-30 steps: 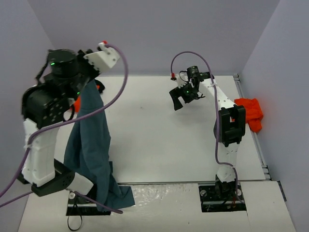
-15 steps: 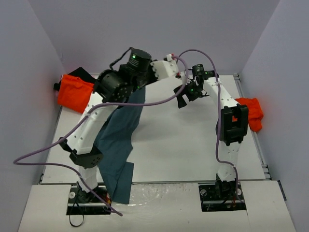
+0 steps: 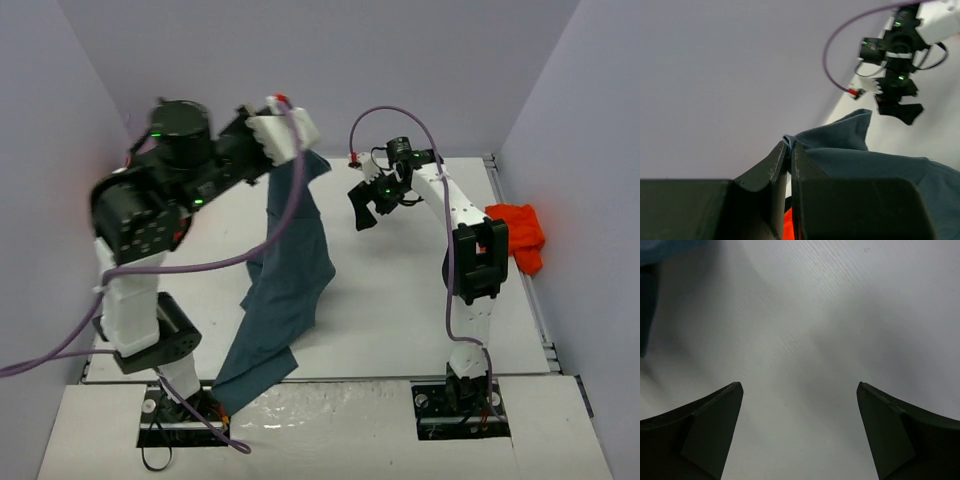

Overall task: Fold and stack the t-shirts
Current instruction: Flatten out the tshirt

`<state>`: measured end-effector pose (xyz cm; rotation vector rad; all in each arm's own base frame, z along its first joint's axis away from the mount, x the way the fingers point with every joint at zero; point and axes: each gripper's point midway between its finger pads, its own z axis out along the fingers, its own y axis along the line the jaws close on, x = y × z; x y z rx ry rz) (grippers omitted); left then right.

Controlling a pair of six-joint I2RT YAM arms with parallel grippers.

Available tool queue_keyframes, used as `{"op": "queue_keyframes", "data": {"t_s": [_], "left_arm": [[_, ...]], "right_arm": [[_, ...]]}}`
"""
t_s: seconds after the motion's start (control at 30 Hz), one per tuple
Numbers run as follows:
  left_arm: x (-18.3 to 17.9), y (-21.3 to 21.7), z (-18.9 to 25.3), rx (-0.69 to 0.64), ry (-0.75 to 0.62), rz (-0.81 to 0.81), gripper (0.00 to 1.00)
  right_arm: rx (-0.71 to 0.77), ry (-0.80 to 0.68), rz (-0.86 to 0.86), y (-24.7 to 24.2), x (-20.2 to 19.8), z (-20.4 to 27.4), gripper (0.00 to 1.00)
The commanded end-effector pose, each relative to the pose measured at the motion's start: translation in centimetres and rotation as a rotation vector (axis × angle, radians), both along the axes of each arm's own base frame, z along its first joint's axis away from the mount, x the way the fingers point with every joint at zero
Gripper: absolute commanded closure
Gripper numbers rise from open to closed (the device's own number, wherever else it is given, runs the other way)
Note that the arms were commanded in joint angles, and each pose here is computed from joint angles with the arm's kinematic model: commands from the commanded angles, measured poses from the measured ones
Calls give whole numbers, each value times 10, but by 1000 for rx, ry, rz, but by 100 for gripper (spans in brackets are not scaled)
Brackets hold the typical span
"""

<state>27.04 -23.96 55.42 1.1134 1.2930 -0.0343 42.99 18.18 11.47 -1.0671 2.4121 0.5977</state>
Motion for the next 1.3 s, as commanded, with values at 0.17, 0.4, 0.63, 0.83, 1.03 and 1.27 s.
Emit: {"op": "queue_keyframes", "data": {"t_s": [0.17, 0.4, 0.63, 0.83, 1.03, 1.27], "left_arm": [[-26, 133, 50, -37, -163, 272, 100], [9, 125, -27, 141, 43, 311, 100], [59, 93, -87, 240, 179, 313, 100], [92, 96, -117, 309, 211, 411, 100], [121, 127, -118, 306, 190, 604, 100], [143, 147, -137, 367, 209, 701, 100]], "right_arm": [[-8, 34, 160, 51, -28, -8, 5], [-11, 73, 187, 76, -29, -26, 5], [-37, 68, 220, 79, -38, -30, 5], [-65, 57, 307, 89, -71, -25, 8], [-37, 32, 369, 97, -96, -8, 11], [-108, -146, 451, 108, -131, 26, 10]]}}
